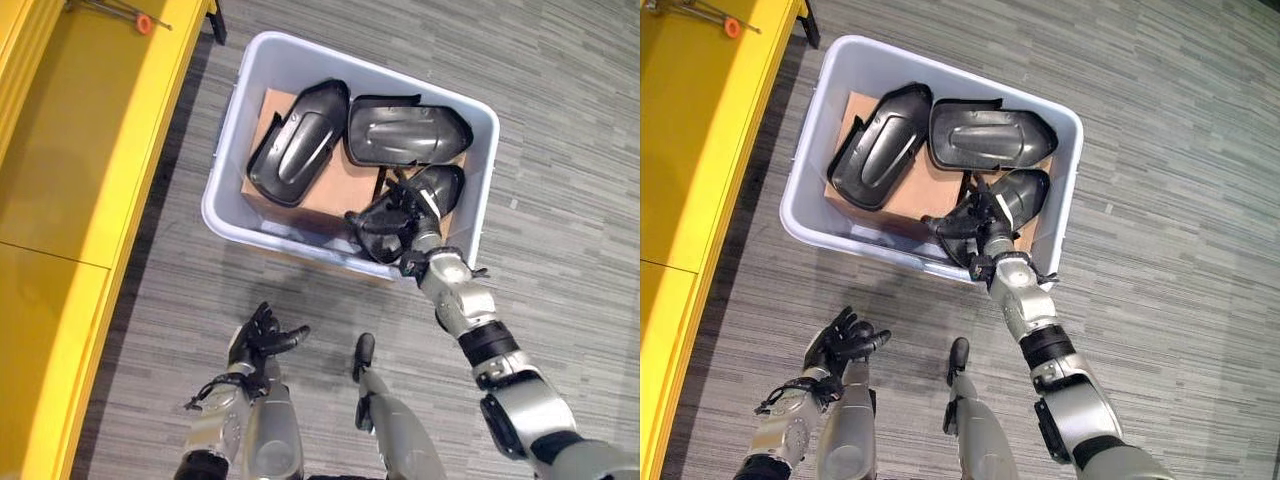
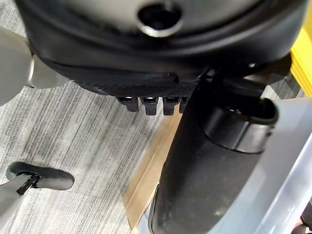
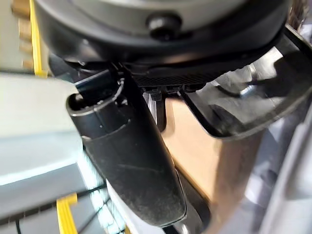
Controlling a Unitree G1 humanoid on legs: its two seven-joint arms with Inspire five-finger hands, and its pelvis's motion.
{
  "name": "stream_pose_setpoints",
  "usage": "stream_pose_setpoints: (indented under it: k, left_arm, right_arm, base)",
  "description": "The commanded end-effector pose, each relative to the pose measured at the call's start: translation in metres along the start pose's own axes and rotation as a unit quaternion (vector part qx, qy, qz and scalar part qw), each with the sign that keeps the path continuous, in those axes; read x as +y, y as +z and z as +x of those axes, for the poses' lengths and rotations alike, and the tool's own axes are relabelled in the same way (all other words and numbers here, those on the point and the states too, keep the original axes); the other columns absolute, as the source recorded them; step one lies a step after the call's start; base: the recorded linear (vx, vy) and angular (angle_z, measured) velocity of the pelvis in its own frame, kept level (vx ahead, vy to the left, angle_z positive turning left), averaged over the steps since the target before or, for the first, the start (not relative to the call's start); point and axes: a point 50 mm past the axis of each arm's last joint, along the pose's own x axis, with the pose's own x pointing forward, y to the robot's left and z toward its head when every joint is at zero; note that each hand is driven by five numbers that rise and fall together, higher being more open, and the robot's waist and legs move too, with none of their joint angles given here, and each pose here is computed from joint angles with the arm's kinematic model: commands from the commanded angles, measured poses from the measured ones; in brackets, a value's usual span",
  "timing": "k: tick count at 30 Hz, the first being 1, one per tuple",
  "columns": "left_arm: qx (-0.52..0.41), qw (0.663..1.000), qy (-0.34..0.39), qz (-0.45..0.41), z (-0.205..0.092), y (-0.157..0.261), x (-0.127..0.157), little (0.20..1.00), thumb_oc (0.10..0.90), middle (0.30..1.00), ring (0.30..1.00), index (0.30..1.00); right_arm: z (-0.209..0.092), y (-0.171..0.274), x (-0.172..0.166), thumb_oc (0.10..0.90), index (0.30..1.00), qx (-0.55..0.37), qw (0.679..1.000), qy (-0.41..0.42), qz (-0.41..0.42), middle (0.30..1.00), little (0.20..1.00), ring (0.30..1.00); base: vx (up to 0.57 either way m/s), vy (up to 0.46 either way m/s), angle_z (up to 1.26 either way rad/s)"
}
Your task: Move parts from the plastic box to the shelf.
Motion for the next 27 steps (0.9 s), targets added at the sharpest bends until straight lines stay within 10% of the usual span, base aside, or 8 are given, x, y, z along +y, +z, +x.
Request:
stream_pose_setpoints:
  k: [1, 16, 27]
  left_arm:
    - [-0.04, 0.999, -0.009, -0.017, -0.003, 0.011, -0.011, 1.0, 0.9, 1.0, 1.0, 1.0]
    - [-0.077, 0.997, 0.0, -0.012, 0.003, 0.027, -0.023, 1.0, 0.9, 1.0, 1.0, 1.0]
    - [-0.073, 0.997, 0.001, -0.011, 0.004, 0.025, -0.025, 1.0, 0.9, 1.0, 1.0, 1.0]
  right_arm:
    - [0.005, 0.08, 0.001, 0.9, 1.0, -0.161, 0.987, -0.012, 0.003, 1.0, 1.0, 1.0]
    - [0.001, 0.099, -0.02, 0.9, 1.0, -0.21, 0.964, -0.111, -0.123, 1.0, 1.0, 1.0]
    - [0.001, 0.065, -0.011, 0.9, 1.0, -0.156, 0.982, -0.09, -0.063, 1.0, 1.0, 1.0]
  base:
    - [0.0, 0.0, 0.0]
    - [0.0, 0.016, 0.01]
    - [0.0, 0.0, 0.0]
